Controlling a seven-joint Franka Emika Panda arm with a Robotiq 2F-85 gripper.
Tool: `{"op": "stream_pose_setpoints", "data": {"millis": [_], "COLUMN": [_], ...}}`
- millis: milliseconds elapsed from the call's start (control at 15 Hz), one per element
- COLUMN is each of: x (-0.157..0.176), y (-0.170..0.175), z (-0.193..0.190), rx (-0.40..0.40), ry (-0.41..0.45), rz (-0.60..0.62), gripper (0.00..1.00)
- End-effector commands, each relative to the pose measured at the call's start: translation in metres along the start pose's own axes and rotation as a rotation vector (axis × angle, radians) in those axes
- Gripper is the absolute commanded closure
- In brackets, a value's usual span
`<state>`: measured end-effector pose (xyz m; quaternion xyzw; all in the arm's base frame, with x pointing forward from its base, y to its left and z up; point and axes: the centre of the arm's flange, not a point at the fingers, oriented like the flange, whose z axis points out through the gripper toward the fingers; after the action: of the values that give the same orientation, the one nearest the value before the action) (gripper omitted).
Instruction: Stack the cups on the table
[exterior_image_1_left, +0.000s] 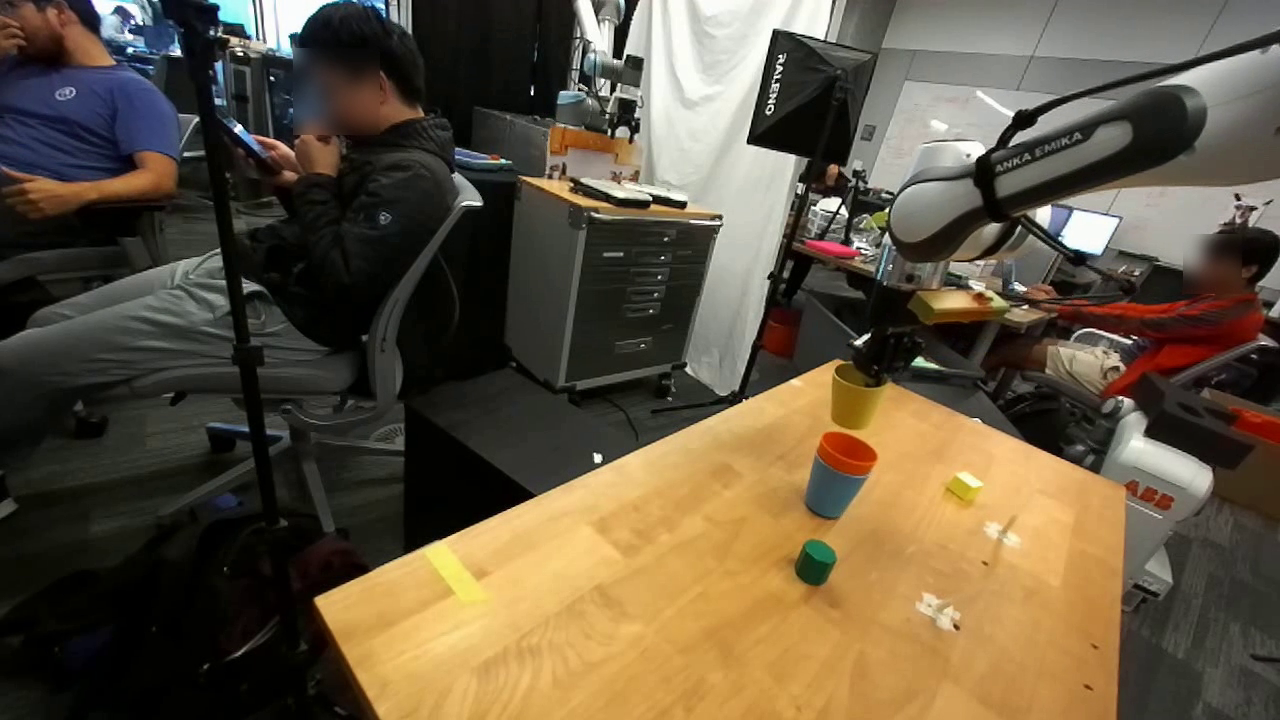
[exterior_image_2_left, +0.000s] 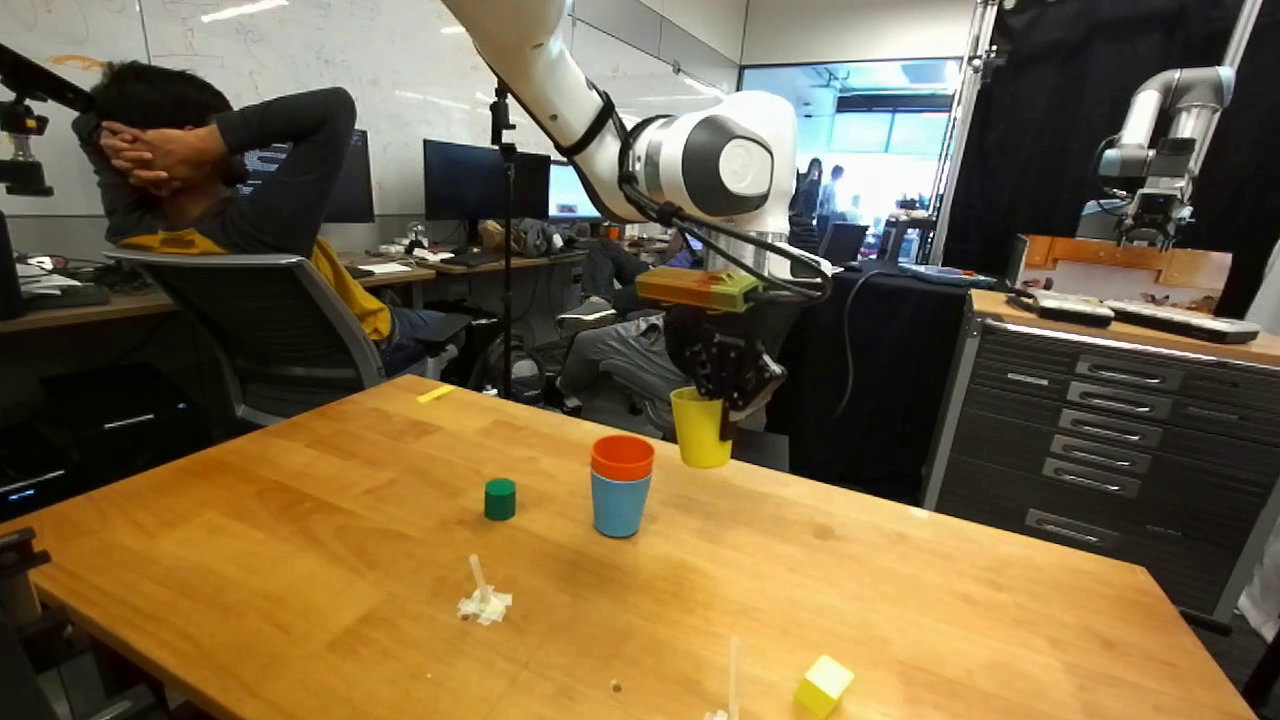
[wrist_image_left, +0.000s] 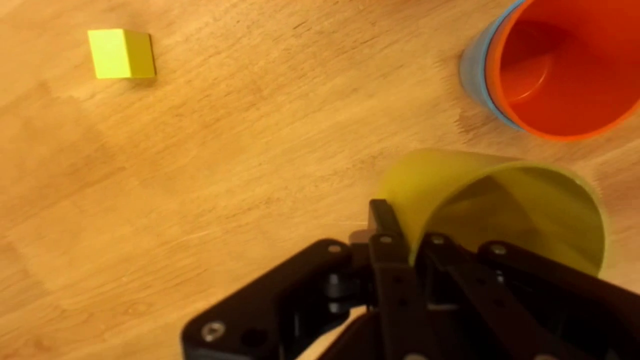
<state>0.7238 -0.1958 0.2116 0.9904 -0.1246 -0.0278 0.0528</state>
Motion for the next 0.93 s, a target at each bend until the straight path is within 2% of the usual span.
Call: {"op": "stream_pose_setpoints", "data": {"millis": [0,333,867], "x": [-0.037,-0.051,-0.067], "y": [-0.02,-0.045,-0.049], "z": [-0.032,-0.061,-0.074], "rx": [0.03,0.105,0.133], "ry": [0.053,0.088,0.02], "rz": [-0.067,-0.121,-0.108], "gripper": [0.99,0.99,0.99]}}
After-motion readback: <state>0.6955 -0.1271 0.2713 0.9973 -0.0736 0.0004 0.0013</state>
